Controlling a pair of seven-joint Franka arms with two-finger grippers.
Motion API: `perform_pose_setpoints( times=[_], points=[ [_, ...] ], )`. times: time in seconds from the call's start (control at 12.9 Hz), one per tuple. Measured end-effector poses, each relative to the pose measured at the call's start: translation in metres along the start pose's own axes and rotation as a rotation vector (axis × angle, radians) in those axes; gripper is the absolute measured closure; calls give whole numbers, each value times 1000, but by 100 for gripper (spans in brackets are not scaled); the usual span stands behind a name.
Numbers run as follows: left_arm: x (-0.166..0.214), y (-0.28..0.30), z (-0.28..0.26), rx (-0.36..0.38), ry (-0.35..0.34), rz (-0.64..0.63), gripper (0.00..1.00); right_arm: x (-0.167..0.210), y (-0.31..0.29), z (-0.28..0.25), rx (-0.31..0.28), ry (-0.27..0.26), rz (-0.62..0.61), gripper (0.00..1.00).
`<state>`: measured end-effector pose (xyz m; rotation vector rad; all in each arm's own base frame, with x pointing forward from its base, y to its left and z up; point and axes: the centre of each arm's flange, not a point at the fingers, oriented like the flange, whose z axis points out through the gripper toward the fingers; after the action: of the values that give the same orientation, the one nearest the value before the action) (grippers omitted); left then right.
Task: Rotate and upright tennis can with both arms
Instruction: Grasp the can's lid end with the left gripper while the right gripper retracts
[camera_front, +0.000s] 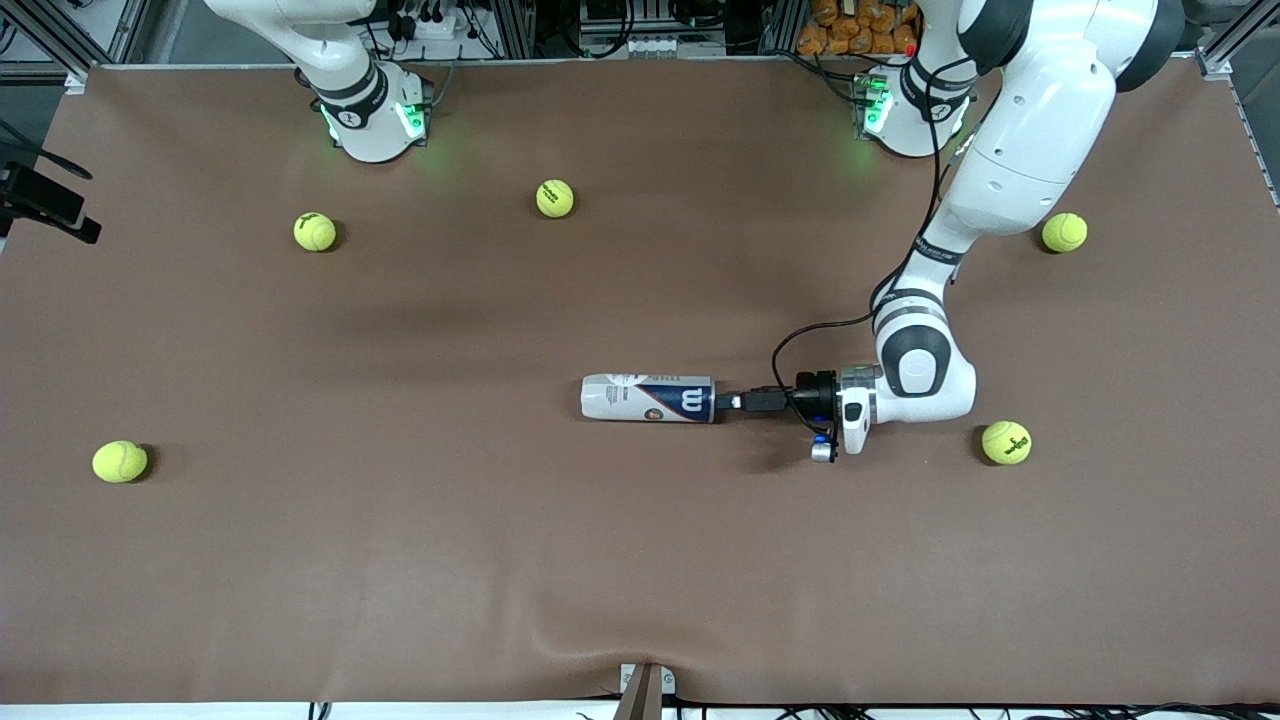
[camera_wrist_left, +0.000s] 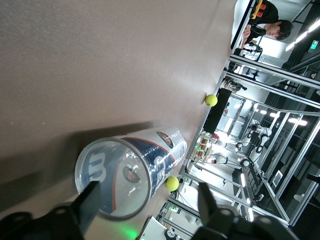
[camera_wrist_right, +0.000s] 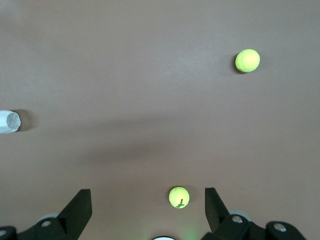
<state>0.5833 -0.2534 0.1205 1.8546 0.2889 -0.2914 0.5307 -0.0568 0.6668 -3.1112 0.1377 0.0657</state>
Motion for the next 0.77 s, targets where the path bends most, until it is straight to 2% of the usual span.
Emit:
perform_pose_setpoints(
  times=[0.08,0.15,0.23,0.39,0.46,0.54,0.77],
  points=[
    [1,0,4,-5,1,-2,20,0,1,0,-1,-1,-6,0],
    [1,0,9,-19,6,-9,26,-1,1,1,-1,-7,-10,0],
    [0,1,15,-33,8,-17,27,-2,1,1,-1,-14,-12,0],
    [-6,4,31,-53,5,-27,51,-2,1,1,-1,-16,-14,0],
    [-9,5,39,-59,5,-33,51,-2,1,1,-1,-16,-15,0],
    [-9,6,43,-62,8,-34,59,-1,1,1,-1,-14,-16,0],
    [0,17,36,-74,25,-12,96,-1,0,1,-1,-12,-18,0]
  ],
)
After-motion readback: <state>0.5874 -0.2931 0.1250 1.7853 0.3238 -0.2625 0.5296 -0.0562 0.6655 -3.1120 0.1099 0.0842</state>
